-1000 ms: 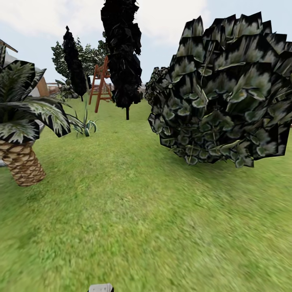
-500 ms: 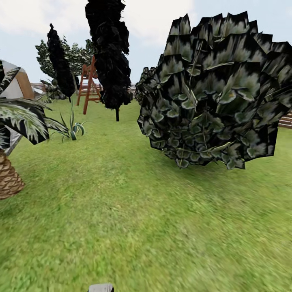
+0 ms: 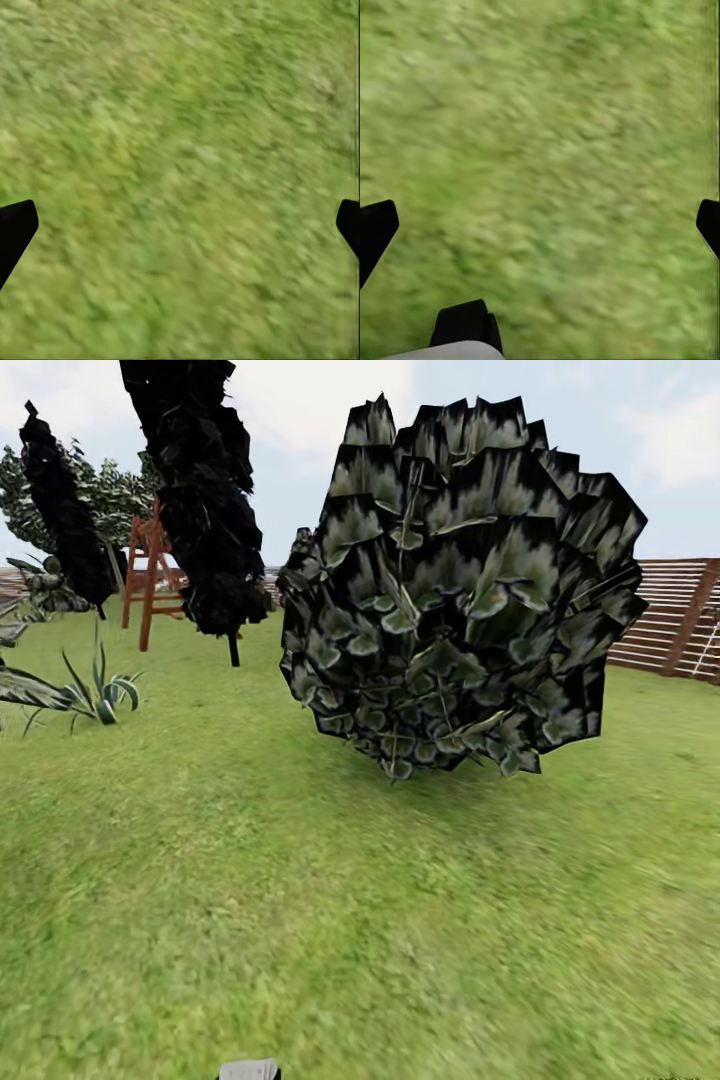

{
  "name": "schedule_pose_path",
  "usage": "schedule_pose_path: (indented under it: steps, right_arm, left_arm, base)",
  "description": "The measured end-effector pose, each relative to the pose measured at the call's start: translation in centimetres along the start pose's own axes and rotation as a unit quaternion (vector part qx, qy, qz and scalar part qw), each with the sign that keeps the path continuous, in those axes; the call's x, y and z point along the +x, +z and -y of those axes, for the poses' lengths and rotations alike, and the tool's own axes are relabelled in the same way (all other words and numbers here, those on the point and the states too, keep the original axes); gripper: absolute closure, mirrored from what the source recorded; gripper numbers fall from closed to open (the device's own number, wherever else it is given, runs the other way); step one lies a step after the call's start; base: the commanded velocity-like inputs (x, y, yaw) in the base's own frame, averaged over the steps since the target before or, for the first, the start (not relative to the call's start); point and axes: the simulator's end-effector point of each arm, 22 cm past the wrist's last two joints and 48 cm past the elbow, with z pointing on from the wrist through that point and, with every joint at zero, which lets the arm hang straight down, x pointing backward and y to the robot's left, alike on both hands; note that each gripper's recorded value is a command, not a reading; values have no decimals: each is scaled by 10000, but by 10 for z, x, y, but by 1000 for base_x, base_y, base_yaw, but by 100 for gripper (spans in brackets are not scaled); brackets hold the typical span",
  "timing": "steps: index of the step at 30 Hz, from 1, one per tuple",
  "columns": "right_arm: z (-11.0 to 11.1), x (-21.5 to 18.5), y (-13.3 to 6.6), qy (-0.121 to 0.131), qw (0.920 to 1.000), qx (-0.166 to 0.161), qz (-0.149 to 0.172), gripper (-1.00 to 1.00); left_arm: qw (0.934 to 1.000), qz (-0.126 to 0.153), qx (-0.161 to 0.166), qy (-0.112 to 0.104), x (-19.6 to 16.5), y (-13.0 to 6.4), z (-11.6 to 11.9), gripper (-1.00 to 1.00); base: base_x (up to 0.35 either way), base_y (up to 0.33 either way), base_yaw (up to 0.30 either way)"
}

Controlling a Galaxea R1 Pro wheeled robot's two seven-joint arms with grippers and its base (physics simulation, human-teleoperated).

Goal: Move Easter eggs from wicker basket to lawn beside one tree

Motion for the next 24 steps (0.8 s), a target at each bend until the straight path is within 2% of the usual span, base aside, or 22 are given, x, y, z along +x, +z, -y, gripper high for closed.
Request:
schedule_pose_path:
  steps: [24]
  right_arm:
    - [0,-4,0,11,10000,-2,52,-100]
  left_arm:
    - [10000,52,3,1,-5,-1,0,-100]
  base:
    - [260,-178,-278]
